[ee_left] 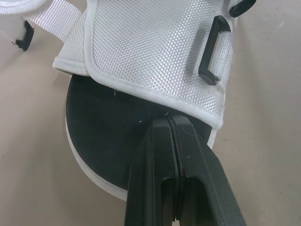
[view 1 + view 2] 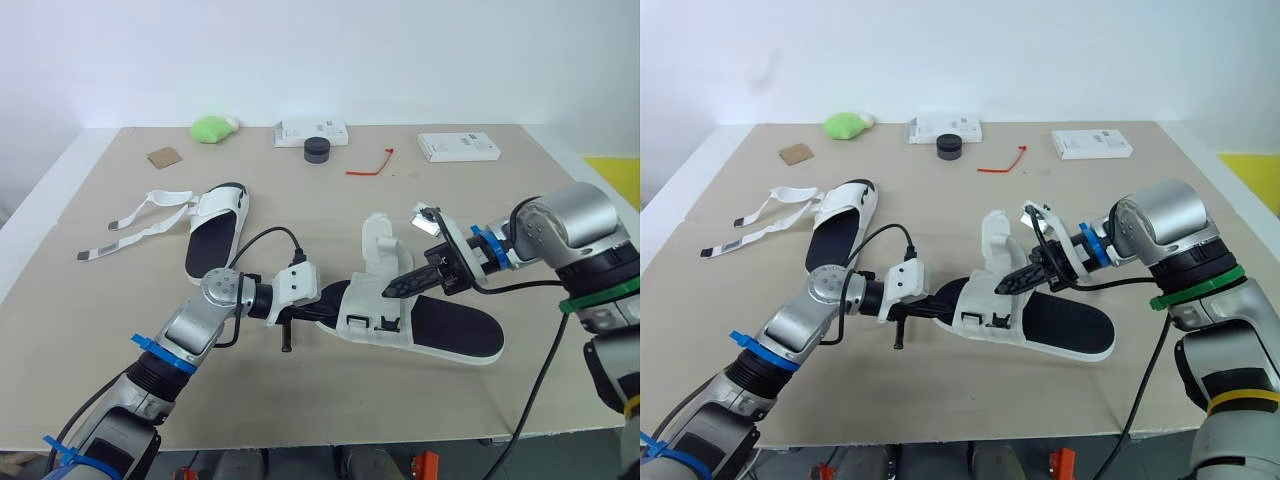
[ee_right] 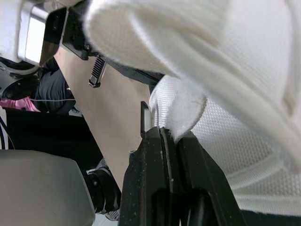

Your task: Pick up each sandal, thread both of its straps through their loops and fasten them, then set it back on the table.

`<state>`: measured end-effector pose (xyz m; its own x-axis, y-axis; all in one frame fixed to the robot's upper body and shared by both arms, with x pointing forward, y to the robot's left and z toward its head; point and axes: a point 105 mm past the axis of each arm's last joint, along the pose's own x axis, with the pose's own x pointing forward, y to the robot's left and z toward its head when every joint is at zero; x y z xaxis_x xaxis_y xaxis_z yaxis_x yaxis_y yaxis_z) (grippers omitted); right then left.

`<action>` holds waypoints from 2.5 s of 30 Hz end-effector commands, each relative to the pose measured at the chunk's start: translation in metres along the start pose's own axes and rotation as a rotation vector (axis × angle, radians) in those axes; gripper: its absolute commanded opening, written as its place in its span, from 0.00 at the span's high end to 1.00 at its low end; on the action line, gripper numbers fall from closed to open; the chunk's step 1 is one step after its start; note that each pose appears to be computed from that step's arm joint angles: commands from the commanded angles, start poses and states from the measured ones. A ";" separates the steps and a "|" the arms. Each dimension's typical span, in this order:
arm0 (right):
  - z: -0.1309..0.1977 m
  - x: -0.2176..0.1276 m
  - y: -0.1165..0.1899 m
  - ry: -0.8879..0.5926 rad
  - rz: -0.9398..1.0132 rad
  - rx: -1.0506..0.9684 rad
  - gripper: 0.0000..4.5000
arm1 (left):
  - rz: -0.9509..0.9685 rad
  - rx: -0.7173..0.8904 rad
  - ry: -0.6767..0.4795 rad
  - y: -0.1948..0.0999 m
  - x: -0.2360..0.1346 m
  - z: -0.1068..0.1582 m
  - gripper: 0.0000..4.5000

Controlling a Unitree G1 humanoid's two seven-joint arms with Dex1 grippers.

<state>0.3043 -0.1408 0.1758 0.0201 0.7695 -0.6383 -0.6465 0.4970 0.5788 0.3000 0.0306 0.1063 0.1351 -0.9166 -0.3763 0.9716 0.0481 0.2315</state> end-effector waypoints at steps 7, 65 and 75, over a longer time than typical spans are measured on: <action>0.004 -0.007 0.013 -0.008 0.011 -0.036 0.99 | -0.010 0.023 0.107 -0.002 -0.001 -0.021 1.00; 0.003 -0.003 0.016 -0.020 0.022 0.001 0.99 | -0.015 0.081 0.112 0.000 0.002 -0.018 1.00; -0.005 0.004 0.011 -0.027 -0.009 -0.080 0.99 | -0.016 0.075 0.109 0.000 0.002 -0.018 1.00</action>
<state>0.2918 -0.1349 0.1675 0.0082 0.7704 -0.6375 -0.6547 0.4860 0.5789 0.3025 0.0291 0.1078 0.1348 -0.9022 -0.4098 0.9419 -0.0118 0.3356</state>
